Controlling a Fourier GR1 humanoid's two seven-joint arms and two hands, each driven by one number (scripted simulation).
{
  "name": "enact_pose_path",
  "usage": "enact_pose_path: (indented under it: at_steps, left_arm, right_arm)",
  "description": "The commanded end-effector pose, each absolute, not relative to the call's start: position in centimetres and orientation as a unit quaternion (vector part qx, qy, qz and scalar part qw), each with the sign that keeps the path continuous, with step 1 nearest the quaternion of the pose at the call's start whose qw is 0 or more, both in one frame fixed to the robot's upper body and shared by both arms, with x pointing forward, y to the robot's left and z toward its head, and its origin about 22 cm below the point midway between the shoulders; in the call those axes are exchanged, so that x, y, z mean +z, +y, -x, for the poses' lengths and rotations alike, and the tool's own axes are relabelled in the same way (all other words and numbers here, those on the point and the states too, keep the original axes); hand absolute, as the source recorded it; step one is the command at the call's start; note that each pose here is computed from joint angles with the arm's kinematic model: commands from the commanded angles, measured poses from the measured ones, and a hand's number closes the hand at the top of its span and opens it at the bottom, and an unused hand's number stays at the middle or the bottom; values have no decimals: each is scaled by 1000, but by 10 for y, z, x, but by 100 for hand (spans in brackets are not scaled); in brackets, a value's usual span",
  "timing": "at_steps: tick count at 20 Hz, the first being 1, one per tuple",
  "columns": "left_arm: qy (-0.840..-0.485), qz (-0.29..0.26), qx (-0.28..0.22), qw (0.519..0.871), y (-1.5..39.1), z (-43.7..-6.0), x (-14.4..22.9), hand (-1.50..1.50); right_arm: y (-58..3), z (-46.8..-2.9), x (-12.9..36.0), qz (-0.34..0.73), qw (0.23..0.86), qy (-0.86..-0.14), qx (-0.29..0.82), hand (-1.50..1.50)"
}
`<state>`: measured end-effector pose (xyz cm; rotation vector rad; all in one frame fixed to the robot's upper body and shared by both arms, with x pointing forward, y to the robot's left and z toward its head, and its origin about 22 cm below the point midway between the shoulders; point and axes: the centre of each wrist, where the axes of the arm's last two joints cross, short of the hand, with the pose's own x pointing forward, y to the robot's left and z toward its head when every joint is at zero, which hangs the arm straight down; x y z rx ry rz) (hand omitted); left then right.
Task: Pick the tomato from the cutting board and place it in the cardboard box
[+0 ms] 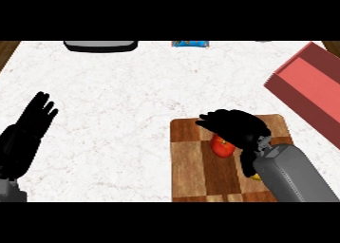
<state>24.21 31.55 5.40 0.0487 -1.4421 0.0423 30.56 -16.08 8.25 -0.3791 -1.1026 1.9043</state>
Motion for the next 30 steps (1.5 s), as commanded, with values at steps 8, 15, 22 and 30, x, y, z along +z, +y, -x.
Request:
enact_pose_path:
  at_steps: [8, 15, 22, 30]
  left_arm:
    - [-662, -28, 20, 749, 318, -241, 49, 0]
    - [-661, -23, 18, 750, 338, -253, 65, 0]
    - [-663, -29, 23, 748, 324, -244, 52, 0]
    - [-661, -24, 23, 750, 322, -236, 44, 0]
  right_arm:
    - [-164, -317, 63, 159, 426, -473, 755, 150]
    - [-147, -304, 62, 141, 396, -493, 762, 150]
    - [-212, -321, 38, 229, 541, -464, 663, 150]
    - [-240, -312, 44, 342, 590, -454, 574, 150]
